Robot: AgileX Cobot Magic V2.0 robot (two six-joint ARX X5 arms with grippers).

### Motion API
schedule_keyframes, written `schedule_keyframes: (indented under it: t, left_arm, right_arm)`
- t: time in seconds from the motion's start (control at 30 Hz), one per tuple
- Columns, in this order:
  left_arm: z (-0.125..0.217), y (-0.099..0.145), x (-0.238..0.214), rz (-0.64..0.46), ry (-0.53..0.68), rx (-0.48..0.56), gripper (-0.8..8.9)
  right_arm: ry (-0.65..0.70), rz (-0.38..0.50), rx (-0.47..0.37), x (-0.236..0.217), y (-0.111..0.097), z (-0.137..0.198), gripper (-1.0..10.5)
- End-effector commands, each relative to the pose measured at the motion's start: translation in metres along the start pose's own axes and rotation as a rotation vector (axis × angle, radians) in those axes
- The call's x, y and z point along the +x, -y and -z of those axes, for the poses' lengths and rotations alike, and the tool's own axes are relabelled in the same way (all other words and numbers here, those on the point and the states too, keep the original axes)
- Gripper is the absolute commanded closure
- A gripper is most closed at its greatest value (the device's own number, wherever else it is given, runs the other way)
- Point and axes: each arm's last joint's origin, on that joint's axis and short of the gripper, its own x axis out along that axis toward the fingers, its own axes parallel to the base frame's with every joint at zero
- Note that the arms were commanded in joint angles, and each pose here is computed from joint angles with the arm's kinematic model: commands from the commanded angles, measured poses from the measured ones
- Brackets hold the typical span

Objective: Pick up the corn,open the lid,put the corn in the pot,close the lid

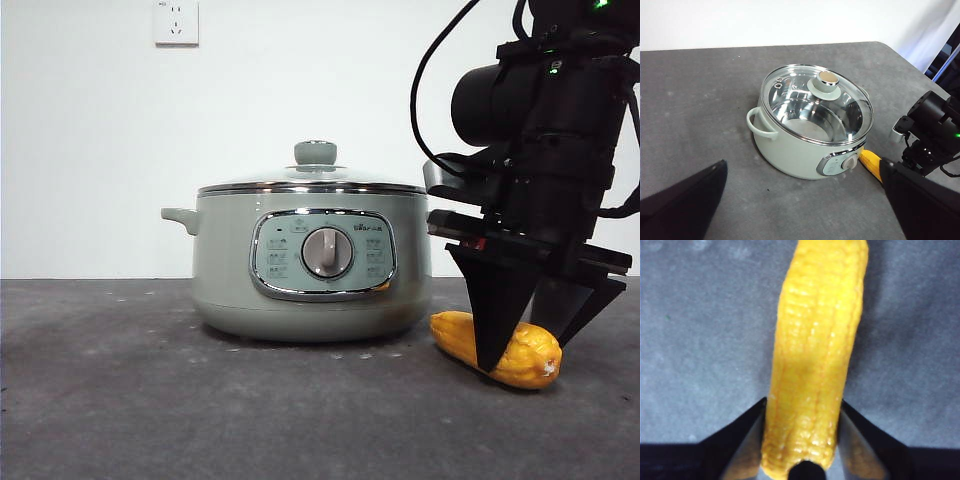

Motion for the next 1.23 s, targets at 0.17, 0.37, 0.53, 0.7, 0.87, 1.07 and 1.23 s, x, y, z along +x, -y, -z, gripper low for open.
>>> schedule_keyframes:
  t: [0.17, 0.37, 0.53, 0.7, 0.87, 1.07, 1.23]
  left_arm:
    - [-0.002, -0.001, 0.002, 0.006, 0.006, 0.001, 2.2]
    - [-0.004, -0.004, 0.008, 0.012, -0.01, -0.007, 2.2]
    - [-0.012, -0.005, 0.023, 0.107, -0.006, 0.011, 2.2]
    - [-0.031, -0.003, 0.052, 0.192, 0.004, 0.059, 2.2]
    - [-0.053, 0.006, 0.093, 0.26, 0.003, 0.11, 2.2]
    - [-0.073, 0.02, 0.155, 0.254, -0.039, 0.196, 2.2]
    - [-0.079, 0.029, 0.207, 0.217, -0.095, 0.273, 2.2]
  right_arm:
    - [0.012, 0.002, 0.0, -0.016, -0.003, 0.007, 9.6]
    - [0.142, -0.004, -0.022, -0.067, -0.01, 0.022, 9.6]
    - [0.288, -0.01, -0.046, -0.121, -0.017, 0.05, 9.6]
    - [0.437, -0.017, -0.067, -0.166, -0.023, 0.081, 9.6]
    - [0.529, -0.022, -0.075, -0.195, -0.026, 0.106, 9.6]
    - [0.568, -0.015, -0.076, -0.218, -0.028, 0.125, 9.6]
    - [0.598, -0.016, -0.081, -0.23, -0.03, 0.133, 9.6]
